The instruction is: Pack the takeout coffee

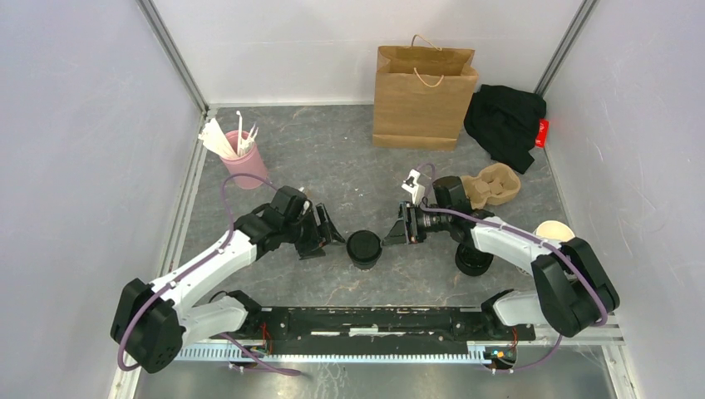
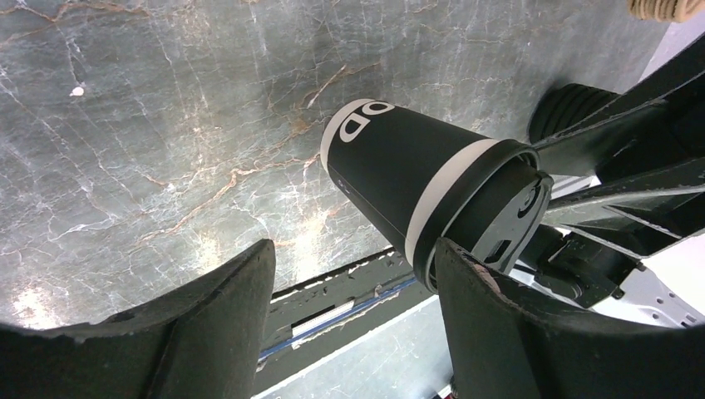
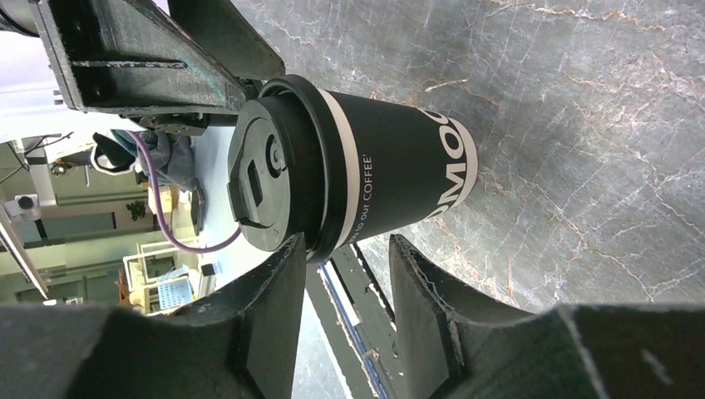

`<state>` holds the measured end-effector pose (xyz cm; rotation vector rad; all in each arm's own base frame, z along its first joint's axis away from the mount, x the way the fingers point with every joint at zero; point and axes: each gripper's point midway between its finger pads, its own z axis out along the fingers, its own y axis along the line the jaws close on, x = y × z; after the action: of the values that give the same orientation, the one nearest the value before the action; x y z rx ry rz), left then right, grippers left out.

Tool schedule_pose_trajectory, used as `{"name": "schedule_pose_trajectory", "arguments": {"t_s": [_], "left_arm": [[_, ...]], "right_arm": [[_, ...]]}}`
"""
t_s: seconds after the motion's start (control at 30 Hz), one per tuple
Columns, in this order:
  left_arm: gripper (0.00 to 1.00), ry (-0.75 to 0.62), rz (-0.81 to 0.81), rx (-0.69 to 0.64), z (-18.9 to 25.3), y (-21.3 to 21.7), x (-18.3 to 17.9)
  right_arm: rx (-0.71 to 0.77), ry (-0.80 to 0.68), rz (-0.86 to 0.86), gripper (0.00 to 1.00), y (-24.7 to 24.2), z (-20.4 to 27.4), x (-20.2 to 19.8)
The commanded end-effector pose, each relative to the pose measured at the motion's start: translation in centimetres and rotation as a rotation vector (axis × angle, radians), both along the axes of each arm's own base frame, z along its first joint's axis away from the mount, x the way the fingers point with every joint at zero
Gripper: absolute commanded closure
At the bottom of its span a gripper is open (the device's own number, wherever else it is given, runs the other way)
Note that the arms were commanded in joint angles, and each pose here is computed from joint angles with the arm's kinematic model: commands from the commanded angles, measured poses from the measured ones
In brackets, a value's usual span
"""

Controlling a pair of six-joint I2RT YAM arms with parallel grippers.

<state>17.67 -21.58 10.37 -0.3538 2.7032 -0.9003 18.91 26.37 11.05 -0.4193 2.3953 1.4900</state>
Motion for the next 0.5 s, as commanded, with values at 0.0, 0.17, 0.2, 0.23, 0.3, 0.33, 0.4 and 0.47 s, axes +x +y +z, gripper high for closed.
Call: {"name": "schedule_pose_trajectory", "arguments": {"t_s": [0.0,0.17,0.2,0.23,0.3,0.33,0.4,0.47], "left_arm": [[0.23,-0.099,-0.04,-0.049,2.4,-0.8,1.3],[0.22,-0.09,-0.067,-0.056,2.2,-1.4,1.5],[0.22,-0.086,-0.072,-0.058,2.1,-1.5,1.5],[0.22,-0.086,-0.076,-0.06,2.1,-1.6,1.6],[0.22,-0.085,-0.08,-0.062,2.1,-1.7,1.6],[0.22,-0.083,-0.083,-0.063,2.0,-1.8,1.6],[0.21,-0.076,-0.09,-0.063,1.8,-1.8,1.5],[0.21,-0.077,-0.093,-0.056,1.7,-1.7,1.4]], "right_arm": [[0.04,-0.021,0.018,0.52,0.4,0.4,-0.2],[0.031,-0.009,0.014,0.51,0.3,-0.2,-0.4],[0.031,-0.005,0.014,0.51,0.3,-0.3,-0.4],[0.032,-0.005,0.015,0.51,0.4,-0.3,-0.4],[0.031,-0.004,0.015,0.51,0.5,-0.4,-0.4],[0.032,-0.004,0.016,0.51,0.6,-0.4,-0.5],[0.03,-0.001,0.021,0.51,0.9,-0.5,-0.5],[0.026,0.001,0.027,0.51,1.1,-0.7,-0.6]]}}
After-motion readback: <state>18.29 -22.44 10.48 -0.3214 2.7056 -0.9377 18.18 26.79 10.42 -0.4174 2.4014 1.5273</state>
